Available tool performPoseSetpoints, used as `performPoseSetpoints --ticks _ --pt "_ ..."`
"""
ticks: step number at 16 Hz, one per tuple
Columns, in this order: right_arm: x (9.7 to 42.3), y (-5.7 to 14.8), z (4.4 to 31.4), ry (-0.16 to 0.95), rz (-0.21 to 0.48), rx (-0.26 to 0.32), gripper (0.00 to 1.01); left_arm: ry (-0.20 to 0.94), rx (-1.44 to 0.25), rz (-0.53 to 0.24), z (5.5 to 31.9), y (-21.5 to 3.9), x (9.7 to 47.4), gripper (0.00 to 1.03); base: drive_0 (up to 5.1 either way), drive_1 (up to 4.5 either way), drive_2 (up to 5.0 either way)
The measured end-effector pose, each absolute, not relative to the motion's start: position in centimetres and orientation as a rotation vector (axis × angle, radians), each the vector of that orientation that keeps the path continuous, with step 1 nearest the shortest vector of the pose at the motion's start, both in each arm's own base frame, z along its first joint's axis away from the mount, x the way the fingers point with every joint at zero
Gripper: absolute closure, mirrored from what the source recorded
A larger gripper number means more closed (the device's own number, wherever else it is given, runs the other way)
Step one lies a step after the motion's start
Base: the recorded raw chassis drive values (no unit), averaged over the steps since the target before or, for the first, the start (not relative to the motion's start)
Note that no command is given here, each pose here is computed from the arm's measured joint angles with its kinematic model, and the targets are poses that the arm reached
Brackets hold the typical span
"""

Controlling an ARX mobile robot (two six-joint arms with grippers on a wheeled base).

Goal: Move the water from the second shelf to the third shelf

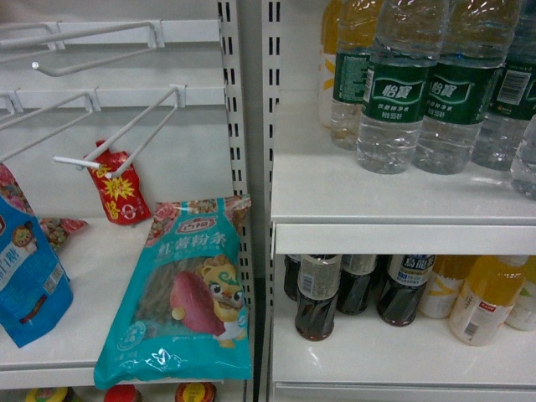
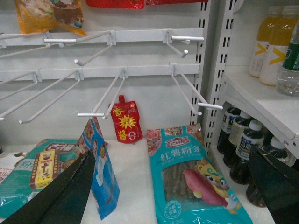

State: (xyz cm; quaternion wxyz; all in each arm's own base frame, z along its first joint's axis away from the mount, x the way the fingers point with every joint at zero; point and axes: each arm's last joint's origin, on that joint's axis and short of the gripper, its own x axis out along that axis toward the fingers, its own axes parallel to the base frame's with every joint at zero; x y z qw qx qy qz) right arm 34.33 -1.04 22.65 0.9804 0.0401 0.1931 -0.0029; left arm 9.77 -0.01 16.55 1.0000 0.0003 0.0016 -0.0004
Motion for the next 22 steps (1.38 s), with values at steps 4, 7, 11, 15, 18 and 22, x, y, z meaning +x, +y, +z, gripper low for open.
performPoseSetpoints --ticks 4,7,11,15,18,22 --pt "34.4 -1.0 22.6 0.39 -0.003 0.081 0.53 0.003 0.001 -0.001 16.6 0.0 9.8 0.05 0.0 0.0 0.0" --pt "34.9 -1.0 23.4 0.348 0.007 0.081 0.19 0.003 0.001 -0.001 16.6 0.0 9.8 0.05 0.0 0.0 0.0" --pt "35.0 -1.0 24.1 0.333 0.011 0.081 0.03 0.003 0.001 -0.001 16.6 0.0 9.8 0.05 0.0 0.0 0.0" --pt "34.4 -1.0 24.7 0.325 0.032 0.083 0.03 0.003 0.001 -0.001 16.6 0.0 9.8 0.05 0.0 0.0 0.0" --pt "33.0 -1.1 25.0 0.335 0.042 0.072 0.03 0.003 0.001 -0.001 16.6 0.0 9.8 0.05 0.0 0.0 0.0" --pt "30.5 -1.0 25.3 0.32 0.086 0.066 0.03 0.003 0.001 -0.001 16.6 0.0 9.8 0.05 0.0 0.0 0.0"
